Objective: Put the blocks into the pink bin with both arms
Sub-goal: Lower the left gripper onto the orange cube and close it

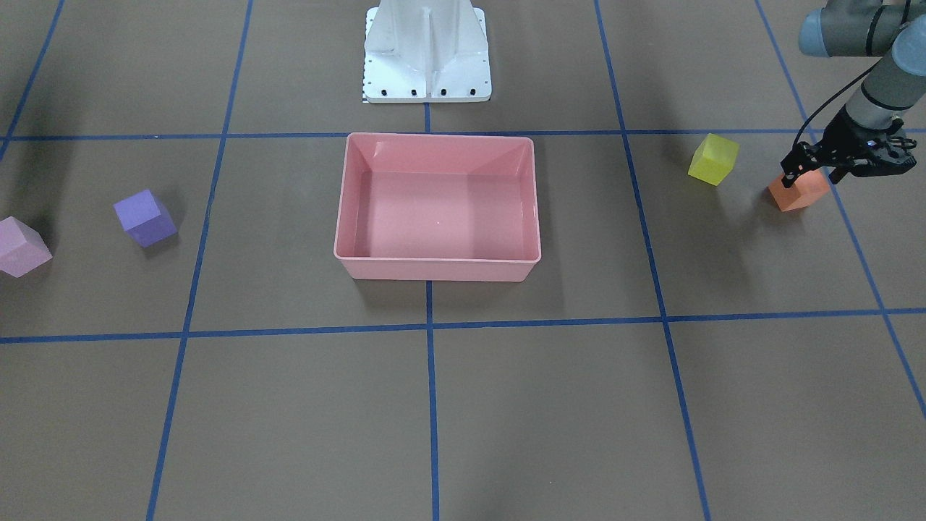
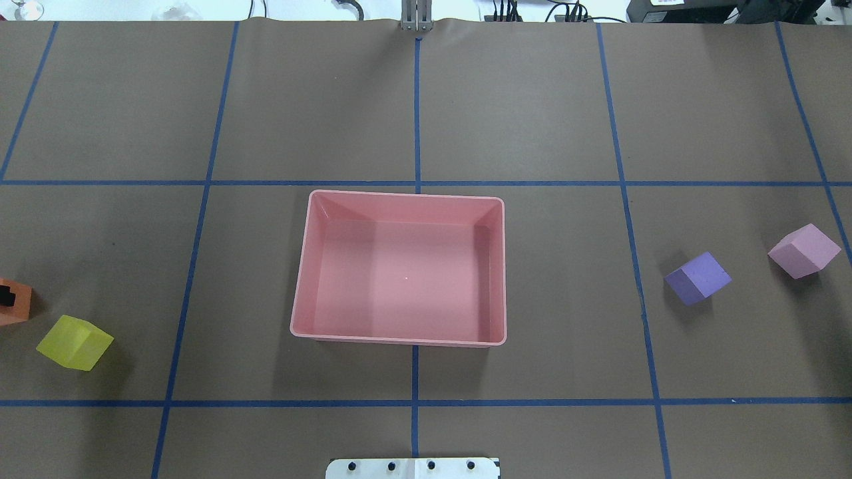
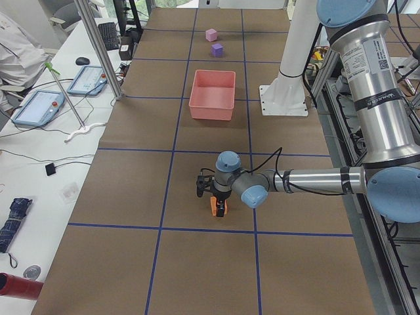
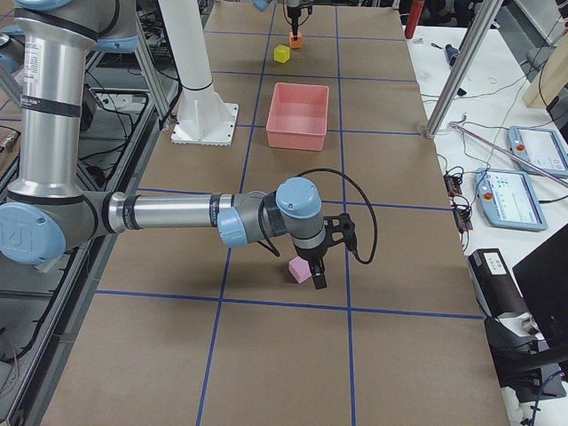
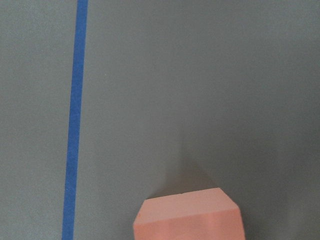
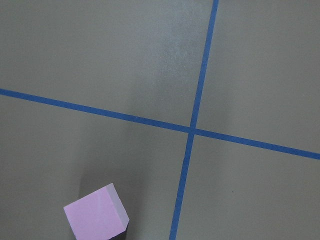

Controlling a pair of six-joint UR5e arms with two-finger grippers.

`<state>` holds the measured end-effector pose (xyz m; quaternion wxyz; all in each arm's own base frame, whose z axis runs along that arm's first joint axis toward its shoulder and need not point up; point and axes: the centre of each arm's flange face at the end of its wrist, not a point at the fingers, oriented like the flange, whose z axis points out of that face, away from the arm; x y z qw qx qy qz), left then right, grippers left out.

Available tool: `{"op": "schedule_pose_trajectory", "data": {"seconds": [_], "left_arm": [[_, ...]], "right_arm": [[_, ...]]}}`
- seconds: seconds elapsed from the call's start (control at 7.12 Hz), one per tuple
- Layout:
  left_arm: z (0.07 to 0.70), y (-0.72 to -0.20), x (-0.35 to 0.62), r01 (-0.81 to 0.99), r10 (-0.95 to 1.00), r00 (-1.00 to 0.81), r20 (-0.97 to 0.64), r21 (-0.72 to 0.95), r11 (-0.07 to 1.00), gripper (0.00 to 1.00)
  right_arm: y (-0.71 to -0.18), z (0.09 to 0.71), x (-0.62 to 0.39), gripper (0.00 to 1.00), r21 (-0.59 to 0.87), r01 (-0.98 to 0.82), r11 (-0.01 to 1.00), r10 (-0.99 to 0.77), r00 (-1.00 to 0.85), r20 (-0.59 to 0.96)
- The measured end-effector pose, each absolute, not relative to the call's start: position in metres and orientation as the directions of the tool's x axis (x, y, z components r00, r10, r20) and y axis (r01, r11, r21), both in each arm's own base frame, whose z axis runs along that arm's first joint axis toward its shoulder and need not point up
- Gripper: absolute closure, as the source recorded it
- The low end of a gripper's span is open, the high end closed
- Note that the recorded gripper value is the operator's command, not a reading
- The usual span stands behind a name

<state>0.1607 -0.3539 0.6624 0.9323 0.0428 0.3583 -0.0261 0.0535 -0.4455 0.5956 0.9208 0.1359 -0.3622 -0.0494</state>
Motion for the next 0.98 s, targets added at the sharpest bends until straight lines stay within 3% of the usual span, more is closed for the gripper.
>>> {"op": "schedule_pose_trajectory", "data": {"seconds": [0.14, 0.28, 0.56, 0.98], "left_arm": [[0.663, -0.352, 0.167, 0.063, -0.006, 0.743, -0.670, 0.061, 0.996, 0.32], [0.664, -0.349, 0.172, 0.048, 0.007, 0.745, -0.667, 0.064, 0.997, 0.57], [0.663, -0.349, 0.177, 0.034, 0.028, 0.748, -0.663, 0.081, 0.996, 0.76], [0.622, -0.361, 0.172, 0.028, 0.062, 0.684, -0.727, 0.112, 0.993, 0.77]], "right_arm": [[-0.445, 0.596, 0.053, 0.00, 0.287, -0.007, 0.958, -0.191, 0.733, 0.653], [-0.445, 0.596, 0.054, 0.00, 0.288, -0.006, 0.958, -0.192, 0.733, 0.653], [-0.445, 0.596, 0.053, 0.00, 0.288, -0.005, 0.958, -0.192, 0.733, 0.653], [-0.445, 0.596, 0.053, 0.00, 0.283, -0.009, 0.959, -0.187, 0.731, 0.656]]}}
